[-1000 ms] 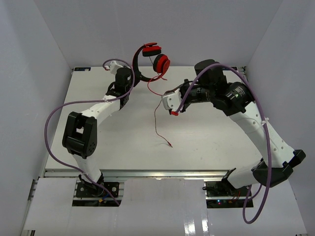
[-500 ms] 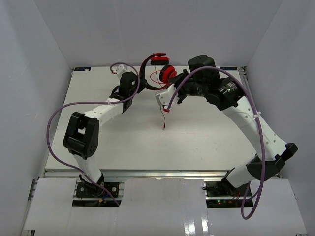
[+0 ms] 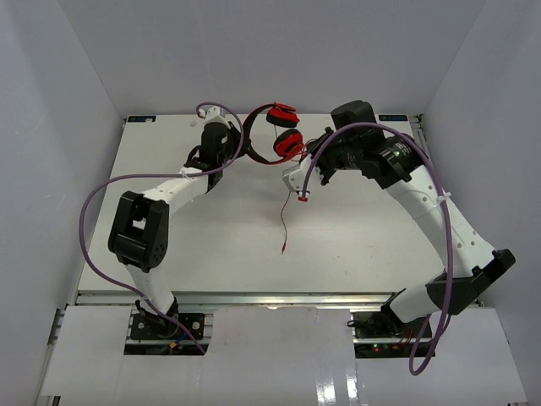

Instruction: Wrap the headphones

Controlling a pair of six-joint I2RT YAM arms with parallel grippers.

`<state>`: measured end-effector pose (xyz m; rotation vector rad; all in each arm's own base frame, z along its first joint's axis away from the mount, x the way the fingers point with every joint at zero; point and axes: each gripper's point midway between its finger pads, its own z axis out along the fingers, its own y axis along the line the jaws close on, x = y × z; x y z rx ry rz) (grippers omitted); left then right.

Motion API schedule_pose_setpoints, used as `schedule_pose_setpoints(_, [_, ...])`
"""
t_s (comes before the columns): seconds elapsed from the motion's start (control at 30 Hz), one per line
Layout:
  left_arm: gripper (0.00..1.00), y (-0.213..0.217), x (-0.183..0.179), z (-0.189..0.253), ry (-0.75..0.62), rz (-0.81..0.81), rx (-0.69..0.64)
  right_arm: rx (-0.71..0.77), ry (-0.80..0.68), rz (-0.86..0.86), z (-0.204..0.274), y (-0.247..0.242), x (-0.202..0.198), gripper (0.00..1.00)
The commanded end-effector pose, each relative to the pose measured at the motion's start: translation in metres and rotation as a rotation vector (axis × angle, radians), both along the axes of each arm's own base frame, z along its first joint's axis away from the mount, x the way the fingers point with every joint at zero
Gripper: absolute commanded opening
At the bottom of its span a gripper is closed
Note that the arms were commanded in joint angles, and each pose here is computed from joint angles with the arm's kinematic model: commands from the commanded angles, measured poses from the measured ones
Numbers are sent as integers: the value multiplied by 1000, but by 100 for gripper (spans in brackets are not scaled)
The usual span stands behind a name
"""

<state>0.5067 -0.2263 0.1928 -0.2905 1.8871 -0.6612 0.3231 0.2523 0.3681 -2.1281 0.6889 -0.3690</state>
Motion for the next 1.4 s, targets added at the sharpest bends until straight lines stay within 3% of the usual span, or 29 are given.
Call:
schedule_pose_setpoints(0.0, [0,14,-2,82,-200,-85,-52,-45,50,83,-6,-20,-36,8])
schedule_pose_setpoints(0.2, [0,22,-1,77,-198,-160,-14,-94,75,282,-4,-30,-79,8])
schedule_pose_setpoints(0.37, [0,29,-3,77,-198,-167,7,-289,35,297,-46,-57,-81,8])
schedule_pose_setpoints(0.53, [0,50,-4,80,-157,-80,-101,-570,-142,359,-99,-85,-85,8])
schedule_pose_setpoints(0.77, [0,33,-5,80,-161,-178,-67,-612,-502,358,-63,-57,-62,8])
schedule_pose_setpoints(0.93, [0,35,-11,75,-183,-209,25,-713,-612,386,-45,-44,-50,8])
schedule_pose_setpoints(1.2, [0,17,-19,92,-270,-295,96,-917,-487,665,-86,-31,-93,8])
schedule_pose_setpoints(1.37, [0,-3,-26,99,-306,-362,122,-935,-401,710,-92,-12,-104,8])
